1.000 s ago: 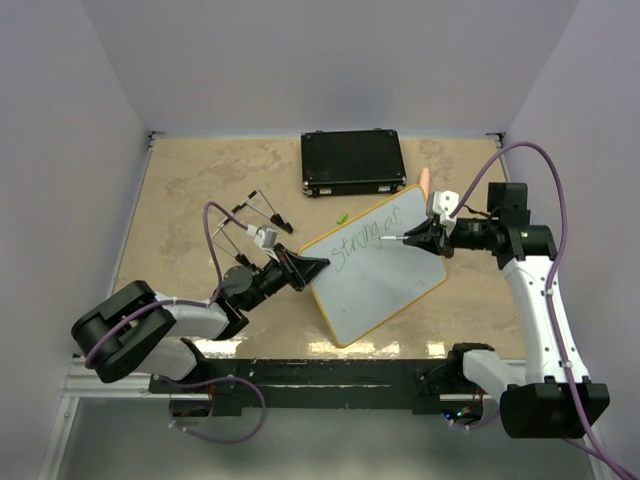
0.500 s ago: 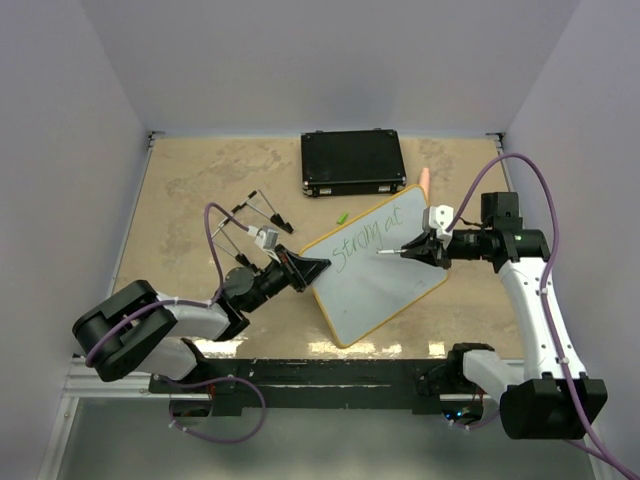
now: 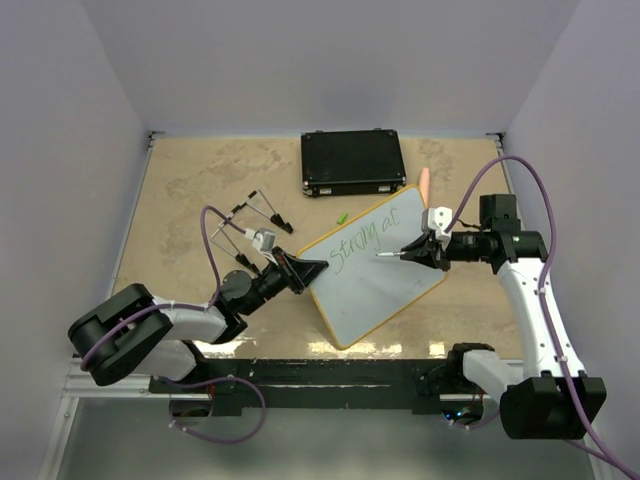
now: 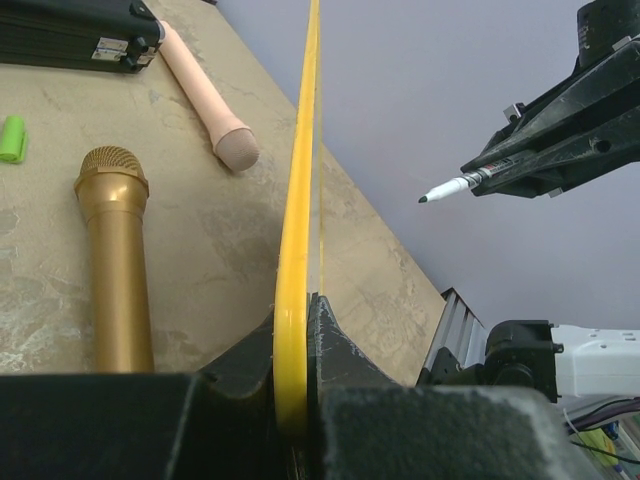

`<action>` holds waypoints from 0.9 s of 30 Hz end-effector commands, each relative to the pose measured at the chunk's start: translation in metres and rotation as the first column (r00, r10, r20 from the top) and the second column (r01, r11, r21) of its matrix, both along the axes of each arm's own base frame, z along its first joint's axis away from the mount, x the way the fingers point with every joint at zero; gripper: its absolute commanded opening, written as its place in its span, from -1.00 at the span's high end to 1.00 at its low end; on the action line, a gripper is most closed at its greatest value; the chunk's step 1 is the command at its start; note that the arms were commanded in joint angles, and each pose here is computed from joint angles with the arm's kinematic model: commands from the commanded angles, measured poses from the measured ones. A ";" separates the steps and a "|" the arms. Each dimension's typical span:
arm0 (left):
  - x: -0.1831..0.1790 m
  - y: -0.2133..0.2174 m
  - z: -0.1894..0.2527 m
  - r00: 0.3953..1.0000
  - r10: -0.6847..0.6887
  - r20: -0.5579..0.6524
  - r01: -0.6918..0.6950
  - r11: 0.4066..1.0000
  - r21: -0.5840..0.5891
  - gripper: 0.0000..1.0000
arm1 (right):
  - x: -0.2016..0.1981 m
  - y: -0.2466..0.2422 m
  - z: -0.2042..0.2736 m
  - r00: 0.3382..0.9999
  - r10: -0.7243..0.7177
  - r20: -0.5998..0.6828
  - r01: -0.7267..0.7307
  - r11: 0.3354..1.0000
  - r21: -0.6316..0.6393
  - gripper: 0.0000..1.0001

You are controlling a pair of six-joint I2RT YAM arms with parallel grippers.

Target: Write a sentence on the whiteboard

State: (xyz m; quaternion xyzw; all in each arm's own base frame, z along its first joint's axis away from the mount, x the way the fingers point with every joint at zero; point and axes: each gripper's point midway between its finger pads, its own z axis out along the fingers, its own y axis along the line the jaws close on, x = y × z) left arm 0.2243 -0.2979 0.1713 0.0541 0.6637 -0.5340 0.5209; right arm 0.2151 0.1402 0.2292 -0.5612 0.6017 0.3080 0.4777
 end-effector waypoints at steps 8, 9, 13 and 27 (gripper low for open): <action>0.002 0.007 -0.007 0.998 0.028 0.052 -0.032 0.998 0.060 1.00 | -0.004 0.004 0.004 1.000 0.005 0.000 -0.005 0.999 0.033 1.00; 0.002 0.007 -0.007 0.998 0.028 0.052 -0.031 0.998 0.058 1.00 | -0.004 0.004 0.003 1.000 0.005 -0.002 -0.005 0.999 0.033 1.00; 0.001 0.008 -0.007 0.999 0.029 0.041 -0.031 0.998 0.051 1.00 | -0.005 0.004 0.002 1.000 0.012 -0.006 -0.012 0.999 0.031 1.00; 0.012 -0.007 -0.004 0.999 0.037 0.009 -0.037 0.999 0.012 1.00 | -0.018 0.014 -0.008 0.989 0.145 0.018 -0.144 0.988 -0.048 1.00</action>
